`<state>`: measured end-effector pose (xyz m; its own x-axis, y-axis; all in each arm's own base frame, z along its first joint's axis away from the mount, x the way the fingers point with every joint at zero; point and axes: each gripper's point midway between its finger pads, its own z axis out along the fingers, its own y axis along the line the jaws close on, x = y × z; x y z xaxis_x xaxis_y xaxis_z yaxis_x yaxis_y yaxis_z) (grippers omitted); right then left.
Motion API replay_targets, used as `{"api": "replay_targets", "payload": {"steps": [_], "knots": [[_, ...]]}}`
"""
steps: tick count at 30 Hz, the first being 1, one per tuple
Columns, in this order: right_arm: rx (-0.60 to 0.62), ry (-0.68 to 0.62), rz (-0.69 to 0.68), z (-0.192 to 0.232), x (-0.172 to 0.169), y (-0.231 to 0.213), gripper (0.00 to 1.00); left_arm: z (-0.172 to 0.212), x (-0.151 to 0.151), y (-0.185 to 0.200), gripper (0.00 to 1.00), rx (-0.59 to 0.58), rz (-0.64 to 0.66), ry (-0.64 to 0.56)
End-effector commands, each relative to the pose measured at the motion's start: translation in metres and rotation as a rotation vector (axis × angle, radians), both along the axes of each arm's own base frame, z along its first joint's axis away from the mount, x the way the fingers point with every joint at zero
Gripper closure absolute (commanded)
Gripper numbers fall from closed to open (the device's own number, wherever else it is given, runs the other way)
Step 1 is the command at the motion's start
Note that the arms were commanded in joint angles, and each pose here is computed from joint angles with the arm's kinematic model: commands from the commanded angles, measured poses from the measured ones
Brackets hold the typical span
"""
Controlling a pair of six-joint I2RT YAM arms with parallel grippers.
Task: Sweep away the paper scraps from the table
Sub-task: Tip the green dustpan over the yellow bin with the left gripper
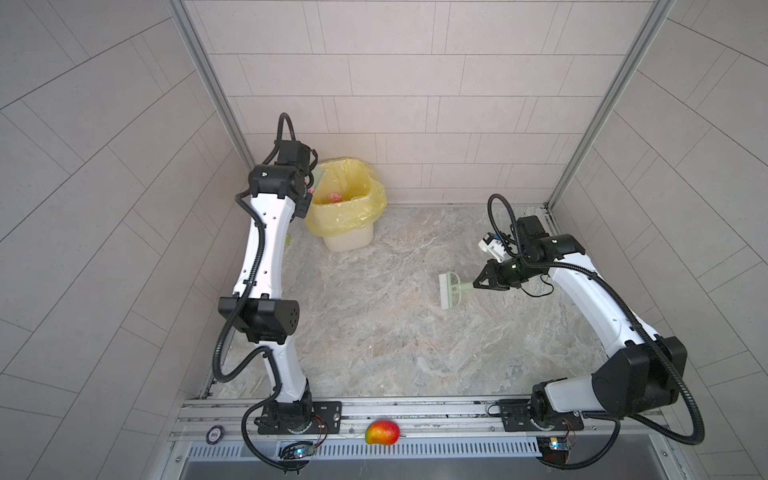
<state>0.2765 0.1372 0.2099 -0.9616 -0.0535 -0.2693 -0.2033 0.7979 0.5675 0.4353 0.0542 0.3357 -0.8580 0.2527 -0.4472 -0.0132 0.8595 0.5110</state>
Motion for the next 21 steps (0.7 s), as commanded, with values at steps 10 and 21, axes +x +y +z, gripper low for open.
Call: {"api": "replay_targets", "payload": {"steps": [10,21], "knots": [[-0.009,0.011,0.009,0.009,-0.002,-0.002,1.0,0.008,0.03,0.014,1.0,0.302,-0.027,0.038],[-0.008,0.004,0.002,0.013,-0.003,-0.002,1.0,0.023,0.057,-0.004,1.0,0.607,-0.121,0.074]]}}
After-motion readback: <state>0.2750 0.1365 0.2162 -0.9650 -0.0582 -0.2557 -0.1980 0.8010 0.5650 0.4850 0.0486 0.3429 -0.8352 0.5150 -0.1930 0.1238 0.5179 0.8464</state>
